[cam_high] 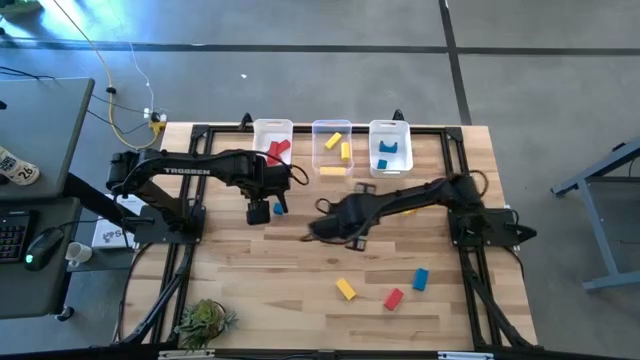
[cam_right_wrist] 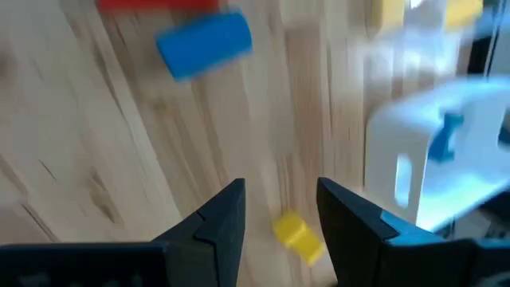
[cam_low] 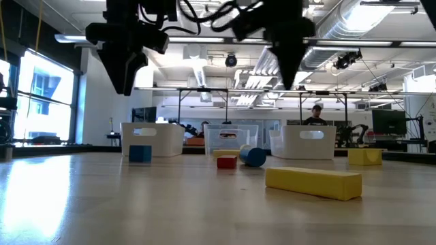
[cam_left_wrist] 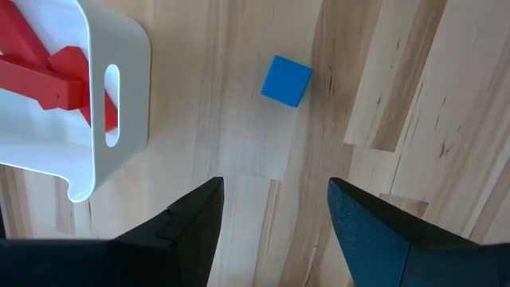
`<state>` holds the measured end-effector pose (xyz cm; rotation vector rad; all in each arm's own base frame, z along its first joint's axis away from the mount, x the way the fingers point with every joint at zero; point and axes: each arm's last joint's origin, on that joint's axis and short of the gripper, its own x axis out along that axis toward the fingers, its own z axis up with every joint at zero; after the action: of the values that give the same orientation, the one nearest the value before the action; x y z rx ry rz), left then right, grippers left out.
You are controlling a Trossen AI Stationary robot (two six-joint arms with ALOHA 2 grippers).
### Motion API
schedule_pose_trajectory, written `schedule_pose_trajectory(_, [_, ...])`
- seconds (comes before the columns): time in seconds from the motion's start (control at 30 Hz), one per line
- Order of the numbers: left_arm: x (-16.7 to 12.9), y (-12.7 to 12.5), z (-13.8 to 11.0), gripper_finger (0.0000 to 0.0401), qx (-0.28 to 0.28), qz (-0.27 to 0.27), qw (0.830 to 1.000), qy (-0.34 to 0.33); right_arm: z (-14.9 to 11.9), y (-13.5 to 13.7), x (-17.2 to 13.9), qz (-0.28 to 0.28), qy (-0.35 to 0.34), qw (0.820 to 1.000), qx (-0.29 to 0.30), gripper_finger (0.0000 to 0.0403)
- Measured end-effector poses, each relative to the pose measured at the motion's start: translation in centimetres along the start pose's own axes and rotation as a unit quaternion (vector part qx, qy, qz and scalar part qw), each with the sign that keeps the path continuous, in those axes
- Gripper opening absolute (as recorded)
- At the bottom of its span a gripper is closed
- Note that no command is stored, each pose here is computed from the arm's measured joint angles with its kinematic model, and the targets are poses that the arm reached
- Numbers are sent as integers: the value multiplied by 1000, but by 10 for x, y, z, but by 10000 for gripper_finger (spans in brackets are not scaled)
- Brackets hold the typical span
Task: Sort & place blocks by color
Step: Put the blue block into the right white bin
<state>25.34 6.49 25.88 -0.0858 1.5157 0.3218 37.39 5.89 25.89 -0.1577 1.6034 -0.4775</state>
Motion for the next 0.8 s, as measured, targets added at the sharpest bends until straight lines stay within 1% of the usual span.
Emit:
schedule_pose_trajectory(0.13, [0,0,1,213,-1,0,1000,-4,-40,-2,-4,-4,12,999,35,142])
schedule_pose_trajectory(0.33, [0,0,2,213,-6,0,1000,-11,-92,-7,-13,25,14,990,135,142])
schedule_pose_trajectory(0.57, [0,0,2,213,-7,0,1000,-11,-135,-3,-20,67,23,972,223,142])
schedule_pose_trajectory(0.7, [0,0,2,213,-7,0,1000,-11,-155,3,-21,97,42,955,276,142])
schedule_pose_trajectory(0.8, [0,0,3,213,-8,-1,1000,-14,-165,9,-18,103,63,941,317,142])
